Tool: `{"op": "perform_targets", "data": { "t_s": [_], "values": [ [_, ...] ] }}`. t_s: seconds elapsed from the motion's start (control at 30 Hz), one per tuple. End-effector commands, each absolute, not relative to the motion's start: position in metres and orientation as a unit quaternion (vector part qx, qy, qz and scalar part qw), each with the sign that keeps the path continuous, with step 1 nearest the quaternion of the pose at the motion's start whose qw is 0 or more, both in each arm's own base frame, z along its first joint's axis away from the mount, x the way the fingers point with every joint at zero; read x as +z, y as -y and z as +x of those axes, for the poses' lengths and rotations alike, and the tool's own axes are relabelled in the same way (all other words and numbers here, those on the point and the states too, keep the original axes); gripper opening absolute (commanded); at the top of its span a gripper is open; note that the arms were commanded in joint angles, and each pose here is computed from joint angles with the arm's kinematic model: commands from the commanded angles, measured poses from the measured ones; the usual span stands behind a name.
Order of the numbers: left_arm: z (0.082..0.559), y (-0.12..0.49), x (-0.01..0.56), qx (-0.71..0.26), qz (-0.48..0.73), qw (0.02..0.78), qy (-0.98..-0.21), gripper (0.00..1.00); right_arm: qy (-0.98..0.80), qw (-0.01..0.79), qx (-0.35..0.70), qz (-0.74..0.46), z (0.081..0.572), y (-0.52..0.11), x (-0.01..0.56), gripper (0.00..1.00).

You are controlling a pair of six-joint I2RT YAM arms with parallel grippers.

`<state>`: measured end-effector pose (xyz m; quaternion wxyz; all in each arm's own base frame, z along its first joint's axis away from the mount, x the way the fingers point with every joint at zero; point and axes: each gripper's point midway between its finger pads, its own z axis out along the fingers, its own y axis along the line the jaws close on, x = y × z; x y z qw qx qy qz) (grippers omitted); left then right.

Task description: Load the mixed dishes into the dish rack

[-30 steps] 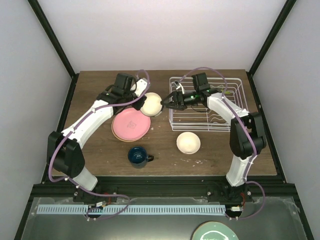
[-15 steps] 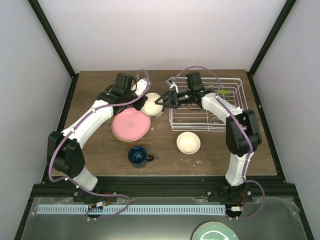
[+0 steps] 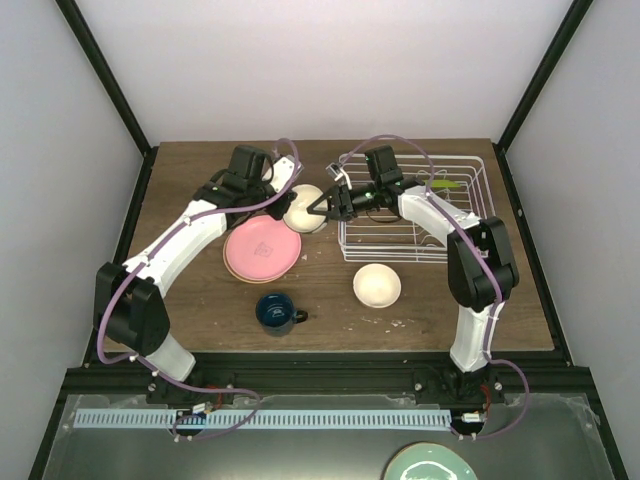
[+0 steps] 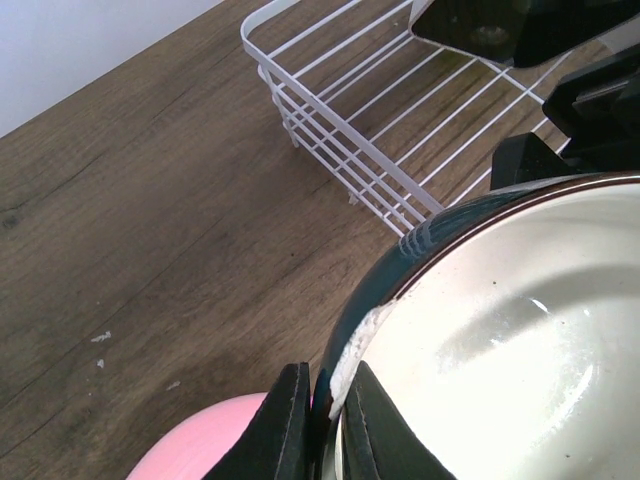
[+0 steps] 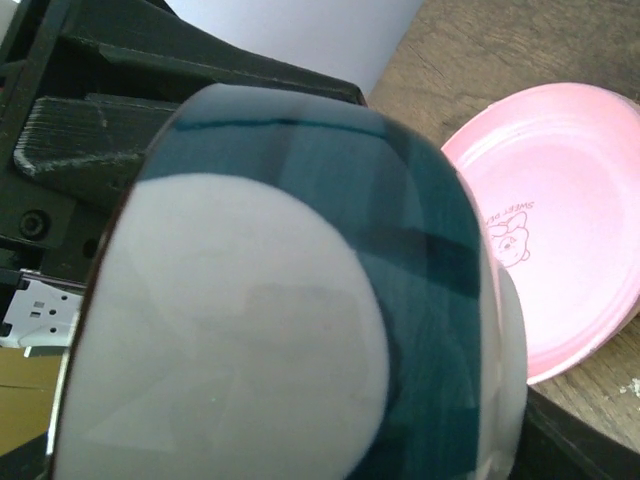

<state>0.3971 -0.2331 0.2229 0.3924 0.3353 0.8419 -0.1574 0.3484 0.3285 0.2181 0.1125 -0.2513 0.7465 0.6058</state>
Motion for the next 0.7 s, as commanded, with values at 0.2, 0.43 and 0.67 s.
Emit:
{"op": "perform_targets", "data": {
  "t_s": [0.2,0.43,0.67],
  "values": [
    [0.398,0.242,0.231,-0.182,0.336,0.411,-0.828,0.01,-0.712,0.132,0.623,-0.295,0.345,-0.335,0.245,0.53],
    [0.395,0.244,0.220,-0.191,0.336,0.401,-0.831,0.36,-0.710,0.145,0.620,-0.301,0.349,-0.337,0.251,0.47],
    [0.385,0.241,0.215,-0.195,0.335,0.390,-0.835,0.88,-0.731,0.179,0.583,-0.306,0.365,-0.337,0.251,0.43]
  ]
}}
